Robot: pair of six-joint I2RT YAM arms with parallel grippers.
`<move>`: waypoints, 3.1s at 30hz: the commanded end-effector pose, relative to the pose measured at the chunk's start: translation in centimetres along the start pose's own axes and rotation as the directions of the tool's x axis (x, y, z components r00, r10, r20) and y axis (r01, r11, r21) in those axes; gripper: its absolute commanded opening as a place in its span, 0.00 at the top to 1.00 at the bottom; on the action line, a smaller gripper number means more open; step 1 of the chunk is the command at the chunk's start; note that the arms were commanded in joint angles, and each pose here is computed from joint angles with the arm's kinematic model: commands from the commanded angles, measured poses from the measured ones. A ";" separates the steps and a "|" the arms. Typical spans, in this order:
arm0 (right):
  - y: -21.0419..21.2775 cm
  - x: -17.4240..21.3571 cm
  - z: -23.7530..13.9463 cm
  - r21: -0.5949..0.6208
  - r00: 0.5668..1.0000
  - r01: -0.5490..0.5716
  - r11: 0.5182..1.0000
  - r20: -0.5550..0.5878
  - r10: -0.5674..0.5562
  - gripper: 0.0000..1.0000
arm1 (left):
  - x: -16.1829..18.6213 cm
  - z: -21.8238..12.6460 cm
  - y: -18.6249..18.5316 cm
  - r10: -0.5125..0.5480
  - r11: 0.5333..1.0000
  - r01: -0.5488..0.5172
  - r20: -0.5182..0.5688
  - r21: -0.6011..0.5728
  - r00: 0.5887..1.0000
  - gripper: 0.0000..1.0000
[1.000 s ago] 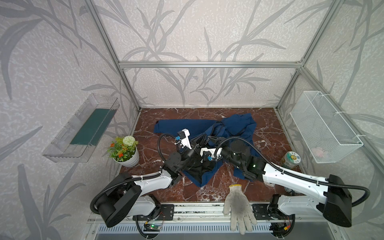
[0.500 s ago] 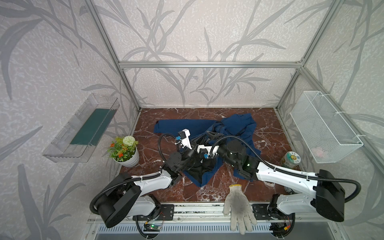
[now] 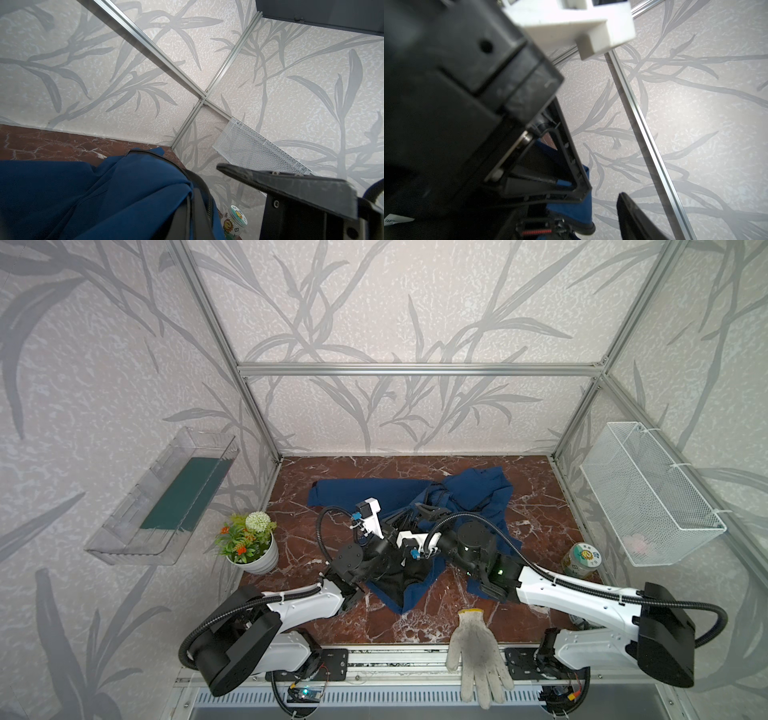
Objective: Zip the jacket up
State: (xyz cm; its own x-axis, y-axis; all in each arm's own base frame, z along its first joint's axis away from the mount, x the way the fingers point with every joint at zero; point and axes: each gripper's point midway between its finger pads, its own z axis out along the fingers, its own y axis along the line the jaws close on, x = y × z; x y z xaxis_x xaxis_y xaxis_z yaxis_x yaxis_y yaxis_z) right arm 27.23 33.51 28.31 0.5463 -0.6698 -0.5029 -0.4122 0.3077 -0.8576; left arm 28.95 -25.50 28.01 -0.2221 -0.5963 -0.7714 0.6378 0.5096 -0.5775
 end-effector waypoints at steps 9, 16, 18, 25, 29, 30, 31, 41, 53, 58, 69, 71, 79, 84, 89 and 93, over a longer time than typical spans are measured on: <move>-0.8 -1.2 -1.0 -0.027 0.997 -0.068 0.997 0.025 0.068 0.50 | -0.9 0.2 -1.0 -0.010 0.999 0.009 0.022 0.034 1.000 1.00; -0.9 -1.4 -1.0 -0.041 0.995 -0.092 0.995 0.029 0.093 0.58 | -0.9 0.1 -1.0 -0.006 0.999 0.006 0.021 0.034 1.000 1.00; -1.0 -1.5 -1.1 -0.038 0.995 -0.098 0.994 0.030 0.099 0.61 | -0.9 0.2 -1.0 -0.005 0.999 0.004 0.019 0.035 1.000 1.00; -1.9 -1.6 -1.3 -0.011 0.991 -0.129 0.992 0.034 0.129 0.65 | -0.8 0.1 -1.1 -0.001 0.999 0.001 0.016 0.038 1.000 1.00; -1.8 -1.7 -1.3 -0.019 0.989 -0.142 0.990 0.039 0.143 0.67 | -0.8 0.2 -1.1 0.000 0.999 0.000 0.013 0.039 1.000 1.00; -2.0 -1.9 -1.4 -0.016 0.988 -0.147 0.989 0.045 0.148 0.67 | -0.8 0.2 -1.1 0.001 0.999 -0.002 0.014 0.038 1.000 1.00; -2.0 -2.0 -1.4 -0.016 0.987 -0.152 0.988 0.048 0.152 0.68 | -0.8 0.2 -1.1 0.003 0.999 -0.003 0.012 0.039 1.000 1.00; -1.9 -2.2 -1.2 -0.038 0.985 -0.163 0.986 0.048 0.164 0.74 | -0.9 0.2 -1.3 0.008 0.999 -0.009 0.012 0.045 1.000 1.00; -1.7 -2.0 -1.3 -0.085 0.958 -0.279 0.956 0.039 0.283 0.99 | -0.8 0.1 -1.2 0.026 0.999 -0.026 0.007 0.037 1.000 1.00; -2.2 -1.2 -1.4 -0.107 0.882 -0.466 0.878 0.030 0.471 1.00 | -0.7 0.0 -1.2 0.032 0.999 -0.032 0.002 0.034 0.999 1.00; -4.1 0.8 -1.6 -0.091 0.654 -0.752 0.652 0.015 0.756 1.00 | -1.0 -0.2 -1.0 0.054 0.998 -0.054 0.008 0.022 0.999 1.00; -4.4 1.5 -1.6 -0.083 0.580 -0.811 0.579 0.016 0.815 1.00 | -0.9 -0.3 -1.0 0.054 0.998 -0.055 0.005 0.020 0.999 1.00; -4.6 2.8 -1.5 -0.080 0.349 -0.934 0.347 -0.012 0.937 1.00 | -0.9 -0.5 -1.0 0.073 0.997 -0.073 -0.005 0.015 0.997 1.00; -5.0 3.2 -1.6 -0.056 0.370 -0.927 0.370 0.011 0.929 1.00 | -0.9 -0.8 -1.1 0.067 0.998 -0.067 -0.006 0.017 0.998 1.00; -5.6 3.4 -1.2 -0.026 0.439 -0.898 0.440 0.029 0.898 1.00 | -0.7 -1.1 -1.3 0.065 0.998 -0.064 -0.021 0.018 0.998 1.00; -6.6 3.4 -1.0 0.005 0.496 -0.868 0.497 0.070 0.865 1.00 | -0.5 -1.4 -1.3 0.079 0.997 -0.079 -0.062 0.002 0.995 1.00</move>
State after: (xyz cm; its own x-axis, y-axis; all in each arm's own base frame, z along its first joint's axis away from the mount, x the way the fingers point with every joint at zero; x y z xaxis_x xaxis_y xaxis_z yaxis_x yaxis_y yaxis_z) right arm 28.89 30.45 29.82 -0.1538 -0.0440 -0.9871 -0.7572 0.6471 0.0891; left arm 27.80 -25.30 28.29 -0.2272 -0.5296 -0.8172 0.6471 0.5450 -0.5331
